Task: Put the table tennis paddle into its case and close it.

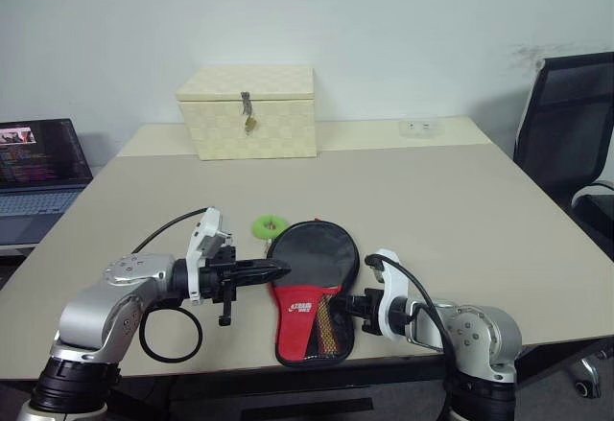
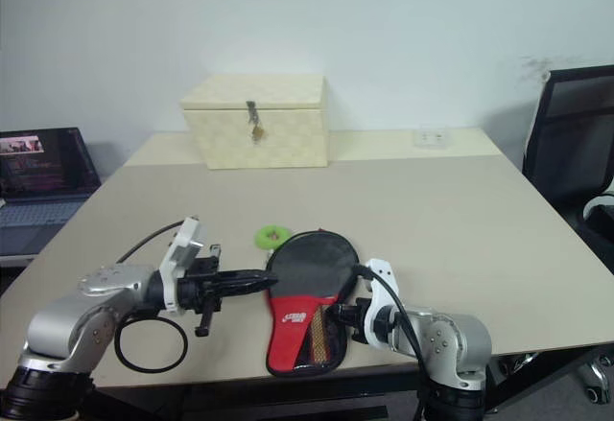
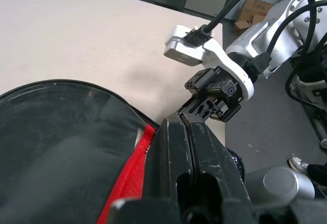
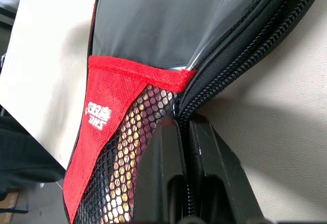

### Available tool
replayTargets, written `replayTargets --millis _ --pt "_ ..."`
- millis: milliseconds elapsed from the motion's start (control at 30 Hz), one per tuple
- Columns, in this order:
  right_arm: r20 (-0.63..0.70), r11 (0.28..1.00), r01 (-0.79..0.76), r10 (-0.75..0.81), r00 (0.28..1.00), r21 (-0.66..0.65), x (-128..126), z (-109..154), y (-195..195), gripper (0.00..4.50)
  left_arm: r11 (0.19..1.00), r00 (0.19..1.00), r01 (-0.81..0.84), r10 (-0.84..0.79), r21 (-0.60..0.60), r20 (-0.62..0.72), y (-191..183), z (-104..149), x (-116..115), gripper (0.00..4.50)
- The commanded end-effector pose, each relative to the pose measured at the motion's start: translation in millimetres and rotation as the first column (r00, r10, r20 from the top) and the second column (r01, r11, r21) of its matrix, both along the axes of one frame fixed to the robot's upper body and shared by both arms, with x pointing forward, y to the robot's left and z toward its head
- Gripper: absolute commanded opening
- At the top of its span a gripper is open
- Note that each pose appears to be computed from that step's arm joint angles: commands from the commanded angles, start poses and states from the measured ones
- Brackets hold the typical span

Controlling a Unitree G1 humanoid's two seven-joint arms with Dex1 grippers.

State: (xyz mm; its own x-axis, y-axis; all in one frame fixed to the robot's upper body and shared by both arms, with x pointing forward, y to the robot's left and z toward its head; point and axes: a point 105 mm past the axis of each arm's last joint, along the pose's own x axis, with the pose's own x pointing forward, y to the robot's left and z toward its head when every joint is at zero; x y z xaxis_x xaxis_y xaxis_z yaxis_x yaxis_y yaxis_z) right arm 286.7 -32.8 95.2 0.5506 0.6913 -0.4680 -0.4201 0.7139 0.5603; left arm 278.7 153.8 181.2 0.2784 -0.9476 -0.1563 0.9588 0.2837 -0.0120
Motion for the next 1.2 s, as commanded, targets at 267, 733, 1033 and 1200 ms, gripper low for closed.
replayTargets --millis 267,733,1033,1200 --pt "0.270 0.978 -0.154 0.187 0.944 -0.140 -8.0 38.6 -1.7 2.08 0.999 0.999 -0.035 0.034 0.006 0.039 7.0 8.2 -1.3 0.00" --pt "0.551 0.941 -0.323 0.325 0.769 -0.105 14.9 100.8 16.0 4.50 0.922 0.914 -0.383 0.368 0.060 0.170 44.5 -1.0 51.2 0.37" --pt "0.559 0.929 -0.351 0.356 0.749 -0.121 16.4 91.0 31.4 4.50 0.808 0.797 -0.587 0.566 0.050 0.212 60.1 -6.6 100.8 3.47" --pt "0.561 0.935 -0.329 0.346 0.752 -0.136 22.1 89.3 32.2 4.50 0.755 0.750 -0.655 0.641 0.042 0.165 58.6 -8.8 131.6 4.43"
